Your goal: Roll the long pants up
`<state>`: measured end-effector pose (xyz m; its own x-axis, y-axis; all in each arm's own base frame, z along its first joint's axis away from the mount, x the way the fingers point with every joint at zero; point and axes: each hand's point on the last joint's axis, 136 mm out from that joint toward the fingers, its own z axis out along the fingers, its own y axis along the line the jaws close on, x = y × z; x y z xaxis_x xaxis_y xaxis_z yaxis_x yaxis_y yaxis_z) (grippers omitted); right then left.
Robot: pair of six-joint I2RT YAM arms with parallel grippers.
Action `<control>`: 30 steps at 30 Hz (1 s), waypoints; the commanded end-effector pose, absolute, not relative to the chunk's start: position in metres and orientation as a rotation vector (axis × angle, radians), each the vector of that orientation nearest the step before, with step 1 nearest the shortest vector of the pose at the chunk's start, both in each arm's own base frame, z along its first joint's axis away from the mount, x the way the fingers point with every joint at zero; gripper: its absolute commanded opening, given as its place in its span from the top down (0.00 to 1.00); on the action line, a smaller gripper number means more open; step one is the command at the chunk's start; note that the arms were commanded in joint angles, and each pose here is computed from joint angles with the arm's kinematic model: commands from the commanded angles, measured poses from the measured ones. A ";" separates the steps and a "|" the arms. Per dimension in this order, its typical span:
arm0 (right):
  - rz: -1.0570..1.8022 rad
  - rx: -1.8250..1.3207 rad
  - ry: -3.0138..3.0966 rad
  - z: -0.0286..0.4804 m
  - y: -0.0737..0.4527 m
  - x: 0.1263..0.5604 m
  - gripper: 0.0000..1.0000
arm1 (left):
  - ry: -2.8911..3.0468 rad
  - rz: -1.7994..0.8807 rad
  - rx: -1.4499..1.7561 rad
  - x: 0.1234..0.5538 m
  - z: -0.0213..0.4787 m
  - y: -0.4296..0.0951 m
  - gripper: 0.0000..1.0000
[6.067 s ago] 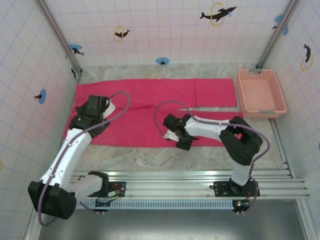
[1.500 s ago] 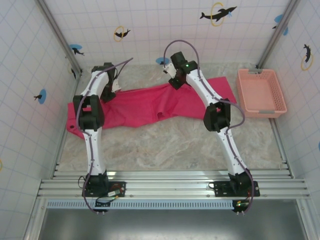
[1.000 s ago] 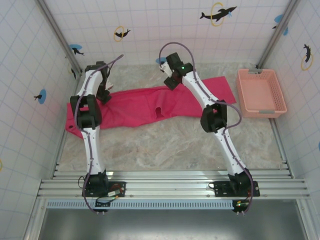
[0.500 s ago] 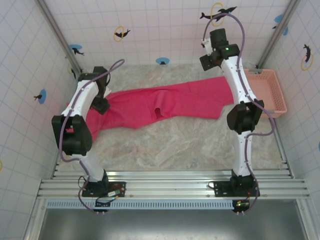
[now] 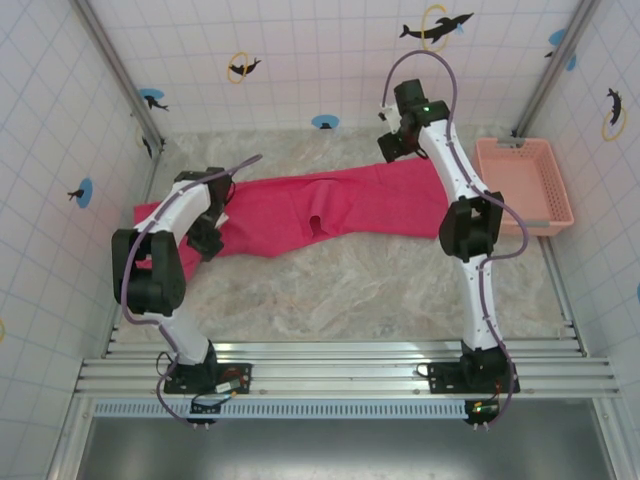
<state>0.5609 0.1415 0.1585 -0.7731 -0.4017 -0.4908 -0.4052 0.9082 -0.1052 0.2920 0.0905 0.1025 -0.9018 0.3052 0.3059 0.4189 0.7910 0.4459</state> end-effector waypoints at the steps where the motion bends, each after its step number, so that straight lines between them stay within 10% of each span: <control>1: 0.064 -0.537 2.567 0.155 0.137 0.563 0.25 | -2.770 -0.760 -0.463 0.277 0.096 0.091 0.03; 18: 0.174 -0.443 2.531 0.163 0.112 0.581 0.30 | -2.612 -0.867 -0.305 0.258 0.041 0.128 0.11; 21: 0.187 -0.424 2.532 0.164 0.108 0.582 0.30 | -2.627 -0.841 -0.267 0.260 0.033 0.127 0.28; 26: 0.172 -0.417 2.543 0.164 0.100 0.579 0.30 | -2.650 -0.771 -0.271 0.270 0.038 0.121 0.93; 30: 0.149 -0.426 2.546 0.163 0.098 0.579 0.31 | -2.666 -0.722 -0.330 0.266 0.058 0.116 1.00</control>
